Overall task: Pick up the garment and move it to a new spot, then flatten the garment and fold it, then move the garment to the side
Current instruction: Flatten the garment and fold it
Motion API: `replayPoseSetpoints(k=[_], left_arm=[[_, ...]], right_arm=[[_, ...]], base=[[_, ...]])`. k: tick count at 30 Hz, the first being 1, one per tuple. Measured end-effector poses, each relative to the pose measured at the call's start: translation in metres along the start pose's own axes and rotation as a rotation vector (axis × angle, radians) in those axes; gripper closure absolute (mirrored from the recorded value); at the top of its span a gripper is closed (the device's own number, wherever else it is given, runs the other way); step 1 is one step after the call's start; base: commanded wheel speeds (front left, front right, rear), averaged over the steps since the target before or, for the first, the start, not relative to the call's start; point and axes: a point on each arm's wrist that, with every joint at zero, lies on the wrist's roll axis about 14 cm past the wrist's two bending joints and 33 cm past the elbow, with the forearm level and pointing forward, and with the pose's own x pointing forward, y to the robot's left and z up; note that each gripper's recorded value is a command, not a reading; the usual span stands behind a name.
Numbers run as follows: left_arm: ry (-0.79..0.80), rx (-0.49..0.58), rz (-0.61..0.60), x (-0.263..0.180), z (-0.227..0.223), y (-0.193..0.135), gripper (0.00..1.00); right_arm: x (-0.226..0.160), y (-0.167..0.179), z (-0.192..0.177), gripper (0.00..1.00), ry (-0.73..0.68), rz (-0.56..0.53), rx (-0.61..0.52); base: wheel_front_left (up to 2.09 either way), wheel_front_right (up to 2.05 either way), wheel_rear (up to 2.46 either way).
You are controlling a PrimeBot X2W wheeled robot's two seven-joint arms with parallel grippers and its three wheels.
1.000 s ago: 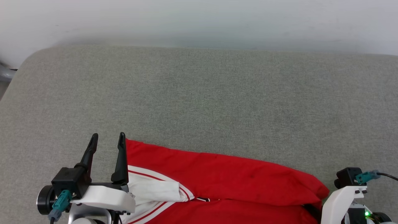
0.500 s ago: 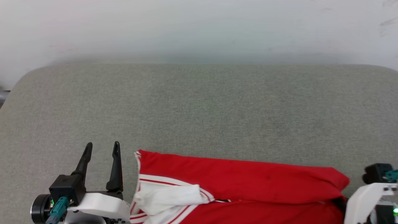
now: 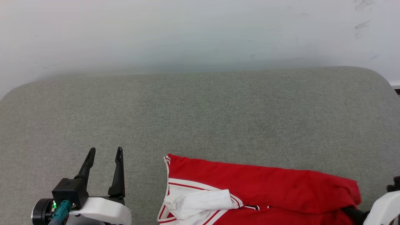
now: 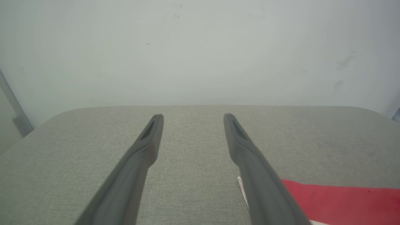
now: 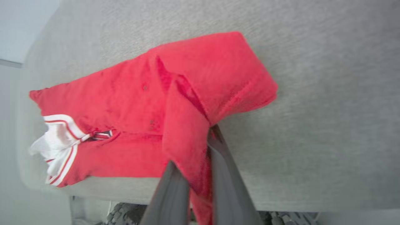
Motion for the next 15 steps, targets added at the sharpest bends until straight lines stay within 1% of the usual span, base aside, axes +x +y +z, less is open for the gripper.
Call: replayPoseSetpoints(k=[2, 8, 11, 15], left_arm=[[0.001, 0.001, -0.003, -0.001, 0.0, -0.001, 0.0], [-0.003, 0.014, 0.004, -0.005, 0.003, 0.003, 0.0], [0.001, 0.015, 0.011, -0.006, 0.003, 0.006, 0.0], [-0.005, 0.01, 0.026, -0.007, 0.005, 0.009, 0.0]], right_arm=[[0.001, 0.024, -0.005, 1.0, 0.027, 0.113, 0.083], [-0.003, 0.091, -0.012, 1.0, 0.116, 0.445, 0.273], [-0.004, 0.116, -0.011, 1.0, 0.153, 0.57, 0.328], [0.003, 0.154, -0.019, 1.0, 0.218, 0.702, 0.372]], base=[[0.0, 0.0, 0.0], [0.0, 0.0, 0.0], [0.0, 0.0, 0.0], [0.0, 0.0, 0.0]])
